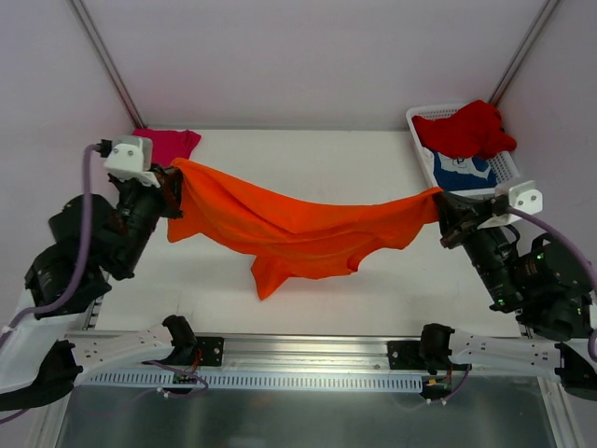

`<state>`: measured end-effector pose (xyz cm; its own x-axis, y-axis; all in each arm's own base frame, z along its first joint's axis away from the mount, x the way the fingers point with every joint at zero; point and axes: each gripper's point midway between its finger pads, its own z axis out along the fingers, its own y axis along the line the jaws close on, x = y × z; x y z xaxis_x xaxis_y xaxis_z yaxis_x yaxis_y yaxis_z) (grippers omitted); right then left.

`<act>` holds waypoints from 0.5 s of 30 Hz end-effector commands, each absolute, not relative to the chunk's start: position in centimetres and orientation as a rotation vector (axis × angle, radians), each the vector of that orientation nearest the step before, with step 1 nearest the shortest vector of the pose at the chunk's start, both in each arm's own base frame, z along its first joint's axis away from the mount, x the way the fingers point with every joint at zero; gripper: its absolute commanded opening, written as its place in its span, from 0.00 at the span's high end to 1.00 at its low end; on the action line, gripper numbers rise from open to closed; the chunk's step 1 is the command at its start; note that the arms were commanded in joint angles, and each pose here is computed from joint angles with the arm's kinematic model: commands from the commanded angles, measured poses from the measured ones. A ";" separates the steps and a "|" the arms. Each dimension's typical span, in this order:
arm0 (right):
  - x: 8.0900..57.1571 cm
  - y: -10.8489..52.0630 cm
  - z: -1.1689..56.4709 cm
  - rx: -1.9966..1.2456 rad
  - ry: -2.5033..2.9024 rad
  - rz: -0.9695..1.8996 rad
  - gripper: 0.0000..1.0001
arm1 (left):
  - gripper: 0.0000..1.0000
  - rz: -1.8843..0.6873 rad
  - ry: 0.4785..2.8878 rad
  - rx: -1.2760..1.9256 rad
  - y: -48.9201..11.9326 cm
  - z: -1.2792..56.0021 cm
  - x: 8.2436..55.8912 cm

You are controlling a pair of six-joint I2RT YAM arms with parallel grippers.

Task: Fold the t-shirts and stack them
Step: Flatten the tshirt out

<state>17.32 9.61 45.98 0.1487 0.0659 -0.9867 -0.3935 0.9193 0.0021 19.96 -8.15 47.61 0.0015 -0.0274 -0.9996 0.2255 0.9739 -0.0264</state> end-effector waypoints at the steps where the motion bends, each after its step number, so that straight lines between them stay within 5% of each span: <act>1: 18.0 9.1 45.2 -0.197 1.408 0.301 1.00 | 1.00 -0.067 1.561 0.061 -8.3 45.6 22.4; 15: 26.3 12.6 34.4 -0.153 1.672 0.124 1.00 | 1.00 -0.003 1.715 0.012 -9.1 36.7 31.0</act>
